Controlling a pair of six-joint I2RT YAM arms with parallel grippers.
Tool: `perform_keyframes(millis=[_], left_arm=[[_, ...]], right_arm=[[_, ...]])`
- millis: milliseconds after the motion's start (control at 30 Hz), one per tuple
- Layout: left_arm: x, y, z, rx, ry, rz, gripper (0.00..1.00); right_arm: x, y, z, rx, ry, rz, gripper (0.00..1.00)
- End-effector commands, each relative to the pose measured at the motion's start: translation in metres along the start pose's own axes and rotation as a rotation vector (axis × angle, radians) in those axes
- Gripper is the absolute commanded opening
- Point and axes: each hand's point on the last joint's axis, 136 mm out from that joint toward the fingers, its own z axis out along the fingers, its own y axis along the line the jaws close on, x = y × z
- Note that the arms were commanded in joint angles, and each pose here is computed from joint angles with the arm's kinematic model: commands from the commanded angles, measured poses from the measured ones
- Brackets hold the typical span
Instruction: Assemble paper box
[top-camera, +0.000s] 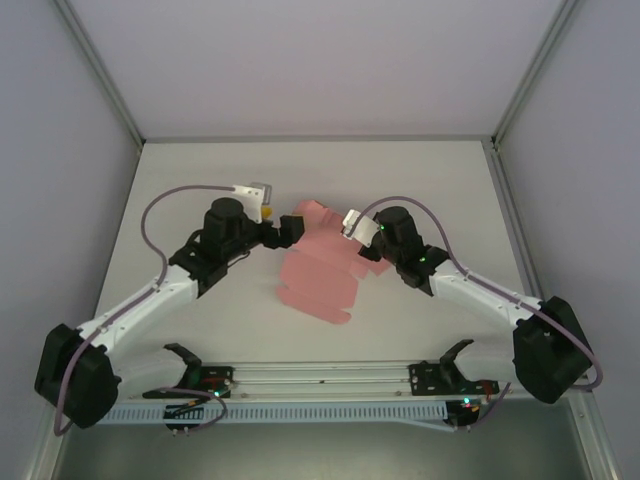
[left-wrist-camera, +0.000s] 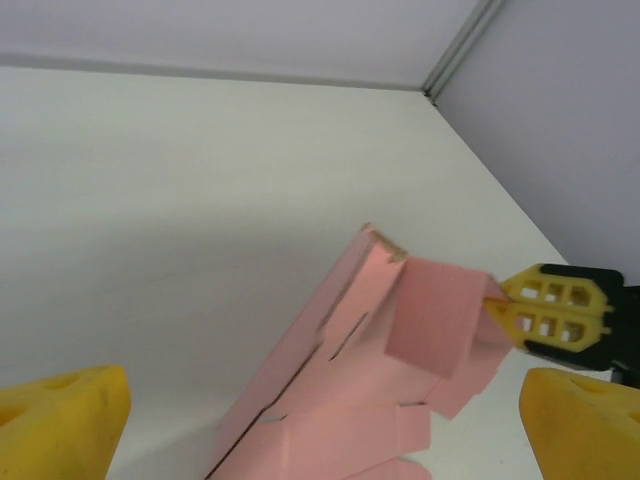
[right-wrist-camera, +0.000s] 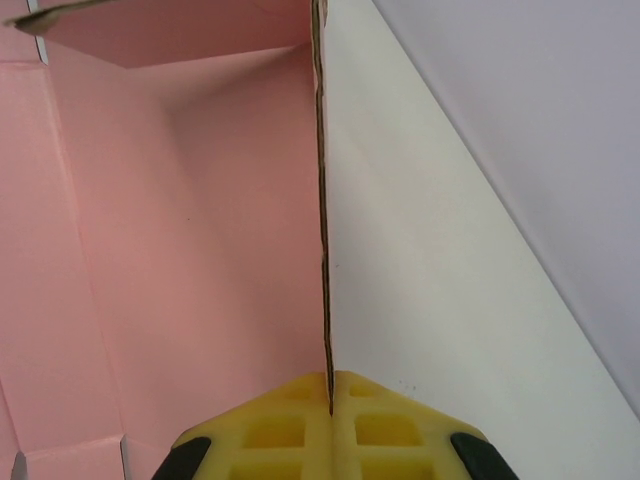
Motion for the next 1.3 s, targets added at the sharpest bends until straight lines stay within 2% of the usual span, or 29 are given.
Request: perform_keyframes(millis=[0,133,300,367,533,667,833,867,1000,1067,1133,1267], left_arm=[[0.028,0.025,-0.008,-0.017,0.073,-0.083,1.0],[0.04,0.019,-0.008,0.109,0.064,-0.1,0.97],[0.052,0.021,0.001,0.157,0.058,-0.108,0.79],[0.054,0.021,0.005,0.181,0.057,-0.108,0.75],[0.06,0.021,0.017,0.213,0.067,-0.107,0.53],[0.064,0.02,0.025,0.239,0.091,-0.095,0.48],[0.075,0.028,0.035,0.224,0.122,-0.104,0.48],[0.076,0.029,0.037,0.22,0.125,-0.109,0.45],[0.074,0.021,0.04,0.276,0.121,-0.115,0.22],[0.074,0.016,0.04,0.299,0.123,-0.097,0.16],[0.074,0.018,0.04,0.27,0.12,-0.091,0.03],[0.081,0.025,0.042,0.206,0.13,-0.078,0.0]], right_arm=[[-0.014,-0.007,-0.004,0.026,-0.046,0.01,0.0],[-0.016,-0.009,-0.003,0.024,-0.045,0.013,0.0],[-0.017,-0.006,-0.004,0.006,-0.053,0.028,0.0],[-0.018,-0.007,-0.004,0.008,-0.053,0.029,0.0],[-0.018,-0.006,-0.005,0.003,-0.054,0.031,0.0],[-0.017,-0.006,-0.006,0.003,-0.055,0.039,0.0],[-0.017,-0.006,-0.007,0.002,-0.061,0.053,0.0],[-0.017,-0.006,-0.007,0.001,-0.062,0.054,0.0],[-0.015,-0.004,-0.006,-0.008,-0.051,0.059,0.0],[-0.012,-0.005,-0.004,0.0,-0.04,0.069,0.0],[-0.01,-0.008,-0.003,0.014,-0.029,0.091,0.0],[-0.005,-0.009,0.0,0.007,-0.005,0.145,0.0]])
